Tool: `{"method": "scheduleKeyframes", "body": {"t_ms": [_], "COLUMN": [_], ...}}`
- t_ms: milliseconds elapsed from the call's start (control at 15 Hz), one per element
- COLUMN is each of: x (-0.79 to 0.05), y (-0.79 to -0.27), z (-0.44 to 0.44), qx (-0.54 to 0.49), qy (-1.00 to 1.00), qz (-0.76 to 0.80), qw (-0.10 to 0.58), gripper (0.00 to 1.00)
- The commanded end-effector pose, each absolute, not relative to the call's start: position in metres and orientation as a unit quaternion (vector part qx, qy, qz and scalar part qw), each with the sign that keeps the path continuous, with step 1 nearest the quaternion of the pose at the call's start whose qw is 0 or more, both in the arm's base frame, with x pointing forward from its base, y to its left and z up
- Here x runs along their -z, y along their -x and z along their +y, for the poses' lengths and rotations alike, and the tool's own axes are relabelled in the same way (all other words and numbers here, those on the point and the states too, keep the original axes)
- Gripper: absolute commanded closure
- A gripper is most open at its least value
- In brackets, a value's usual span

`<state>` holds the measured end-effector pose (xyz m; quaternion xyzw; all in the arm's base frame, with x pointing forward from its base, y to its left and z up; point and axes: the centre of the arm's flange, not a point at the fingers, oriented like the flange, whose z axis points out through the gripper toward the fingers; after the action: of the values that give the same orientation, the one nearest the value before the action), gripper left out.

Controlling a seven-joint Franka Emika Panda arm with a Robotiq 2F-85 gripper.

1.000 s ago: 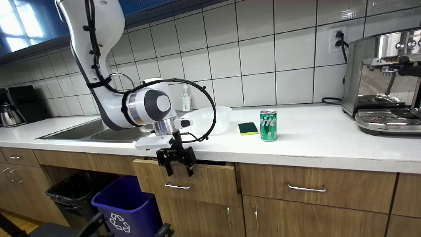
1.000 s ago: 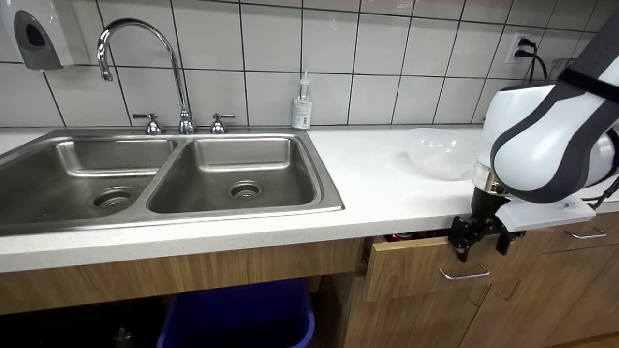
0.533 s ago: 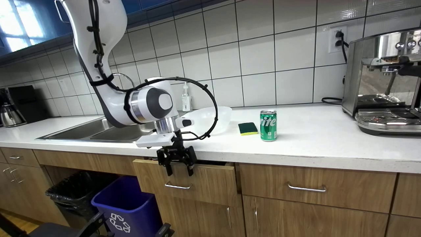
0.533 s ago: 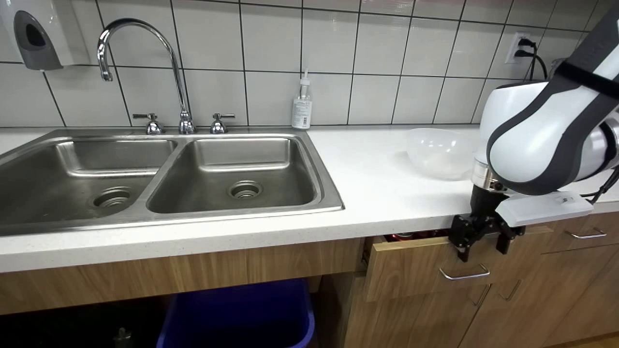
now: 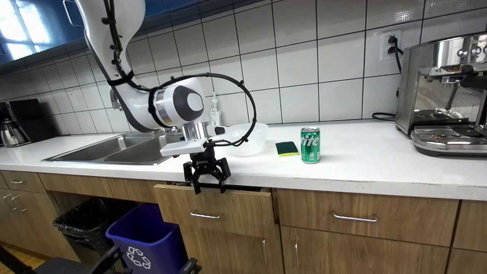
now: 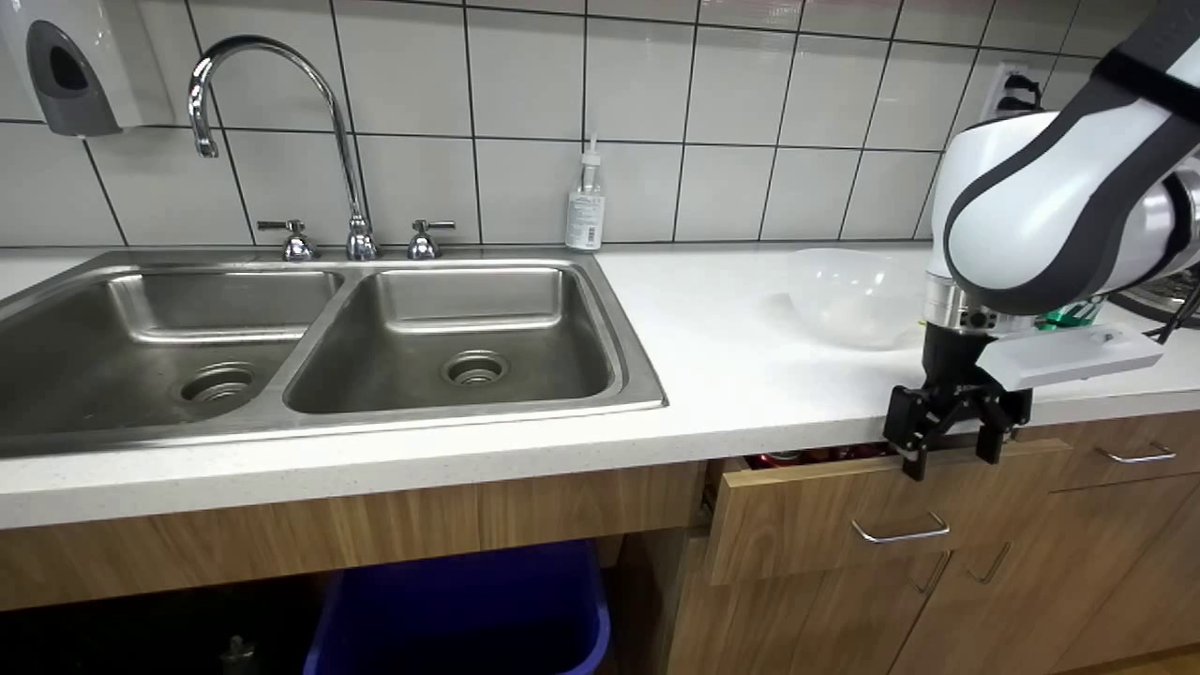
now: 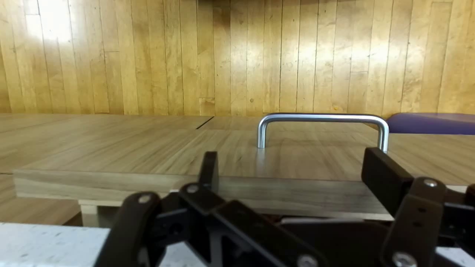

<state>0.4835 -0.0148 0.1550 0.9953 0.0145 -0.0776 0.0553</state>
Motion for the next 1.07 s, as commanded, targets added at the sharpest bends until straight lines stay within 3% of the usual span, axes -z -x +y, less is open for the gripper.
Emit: {"method": "scheduleKeyframes", "body": {"t_ms": [0,1000], "x": [-0.196,-0.270], "y": [-0.504,-0.521], "z": [-0.024,-0.025], "qx": [0.056,-0.001], "qy": [-0.997,-0.999], "qz": [0.019,0.033], "qw": [0.043,0.008], "gripper": [0.00,0.00]}}
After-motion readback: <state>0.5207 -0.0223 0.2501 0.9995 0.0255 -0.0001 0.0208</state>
